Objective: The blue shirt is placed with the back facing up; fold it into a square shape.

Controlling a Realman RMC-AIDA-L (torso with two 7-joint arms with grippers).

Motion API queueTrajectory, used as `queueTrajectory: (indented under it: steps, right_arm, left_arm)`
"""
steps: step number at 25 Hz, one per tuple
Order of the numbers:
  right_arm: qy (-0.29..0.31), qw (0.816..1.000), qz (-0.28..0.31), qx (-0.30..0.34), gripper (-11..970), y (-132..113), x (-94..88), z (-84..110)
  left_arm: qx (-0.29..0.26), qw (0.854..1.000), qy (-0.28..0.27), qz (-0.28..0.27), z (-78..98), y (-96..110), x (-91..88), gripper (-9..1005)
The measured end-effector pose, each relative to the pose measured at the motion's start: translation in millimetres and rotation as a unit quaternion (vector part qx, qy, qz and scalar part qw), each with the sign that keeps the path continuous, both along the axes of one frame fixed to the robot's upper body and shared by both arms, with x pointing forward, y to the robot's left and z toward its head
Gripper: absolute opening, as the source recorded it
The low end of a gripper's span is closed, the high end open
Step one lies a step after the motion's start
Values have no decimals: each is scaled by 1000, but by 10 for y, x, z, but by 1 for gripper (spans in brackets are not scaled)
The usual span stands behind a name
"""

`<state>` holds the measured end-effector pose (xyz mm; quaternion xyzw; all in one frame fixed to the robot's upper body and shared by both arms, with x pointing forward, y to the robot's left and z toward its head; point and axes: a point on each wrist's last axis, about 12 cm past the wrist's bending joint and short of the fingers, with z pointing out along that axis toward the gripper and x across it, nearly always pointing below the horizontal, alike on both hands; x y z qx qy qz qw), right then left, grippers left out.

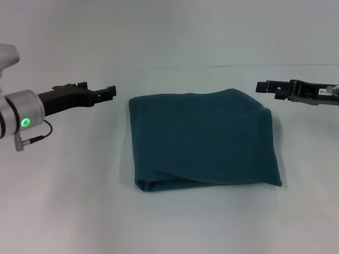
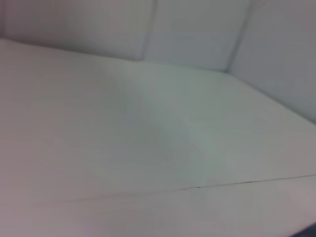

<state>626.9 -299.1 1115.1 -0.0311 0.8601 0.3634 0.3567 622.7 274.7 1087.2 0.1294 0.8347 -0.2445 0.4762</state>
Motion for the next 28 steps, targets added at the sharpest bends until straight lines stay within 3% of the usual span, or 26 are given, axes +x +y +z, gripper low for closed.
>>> queueTrajectory:
  steps: [6,17,28]
  right_arm:
    - [-5,1000,5,4,855,5,0,34]
    - [-17,1000,11,2,856,15,33,110]
    - [-18,1000,8,2,855,15,33,105]
  left_arm:
    - [20,998,45,37,-80,-157,131,948]
    - [29,997,73,2,-142,-519,162,947]
    - [37,996,71,-28,-144,-742,156,947]
